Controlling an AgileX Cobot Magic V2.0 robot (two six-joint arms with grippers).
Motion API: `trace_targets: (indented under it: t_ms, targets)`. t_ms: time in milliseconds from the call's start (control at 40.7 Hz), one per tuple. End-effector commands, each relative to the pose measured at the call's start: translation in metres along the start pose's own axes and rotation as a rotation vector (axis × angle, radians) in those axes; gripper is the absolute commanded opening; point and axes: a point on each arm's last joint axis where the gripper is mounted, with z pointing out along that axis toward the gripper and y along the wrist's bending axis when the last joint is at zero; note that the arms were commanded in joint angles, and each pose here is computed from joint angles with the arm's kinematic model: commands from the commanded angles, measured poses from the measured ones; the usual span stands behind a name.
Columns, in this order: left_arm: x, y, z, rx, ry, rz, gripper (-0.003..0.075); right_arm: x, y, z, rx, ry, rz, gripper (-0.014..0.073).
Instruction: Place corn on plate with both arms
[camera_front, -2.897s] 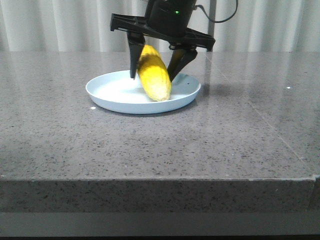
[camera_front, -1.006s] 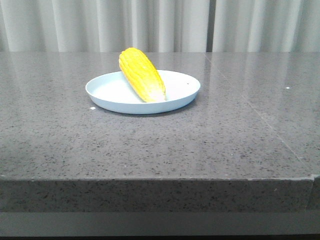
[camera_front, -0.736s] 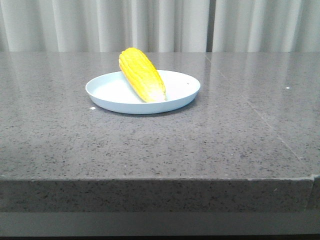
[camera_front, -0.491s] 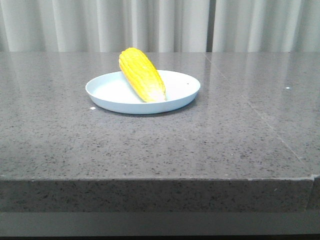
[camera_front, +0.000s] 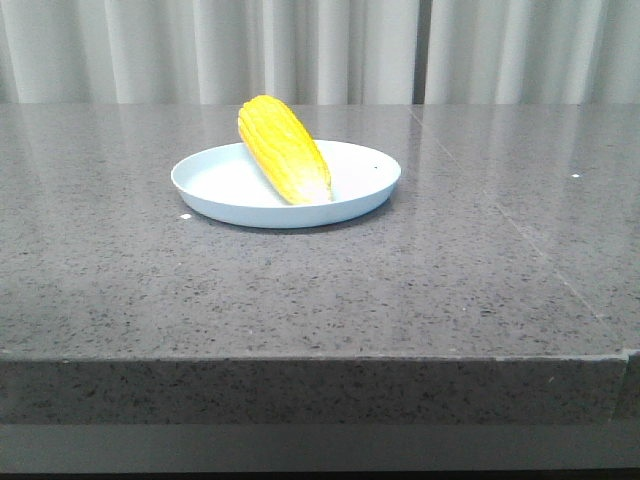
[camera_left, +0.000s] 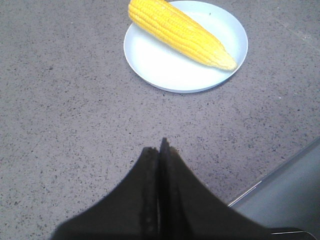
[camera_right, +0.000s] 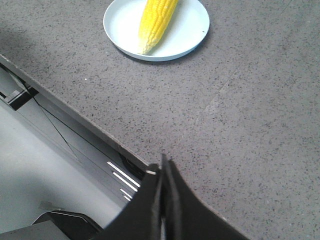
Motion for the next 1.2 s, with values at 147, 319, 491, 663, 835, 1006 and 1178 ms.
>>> trace_targets:
  t_ms: [147,319,491,663,835,1006,1178]
  targets:
    - [-0.013,0.0,-0.007,0.006,-0.109,-0.009,-0.002,-0.01,0.0,-0.004,0.003,-0.078,0.006,-0.0068]
    - [-0.009,0.006,-0.019,-0.033,-0.147,-0.038,-0.002,-0.01,0.0,-0.004,0.003,-0.078,0.006,-0.0068]
    - [0.017,0.019,-0.033,-0.147,-0.325,-0.155,-0.002,-0.01,0.0,-0.004,0.003,-0.078,0.006,-0.0068]
    - [0.075,0.021,-0.023,-0.306,-0.552,-0.198,-0.002,-0.01,0.0,-0.004,0.003,-0.078,0.006,-0.0068]
    - [0.135,0.015,-0.003,-0.425,-0.703,-0.201,-0.002,-0.01,0.0,-0.004,0.003,-0.078,0.006,-0.0068]
    - [0.169,0.013,0.015,-0.489,-0.702,-0.23,-0.002,-0.01,0.0,-0.004,0.003,-0.078,0.006,-0.0068]
    - [0.18,0.012,0.023,-0.478,-0.719,-0.277,-0.002,-0.011,0.0,-0.004,0.003,-0.079,0.006,-0.0068]
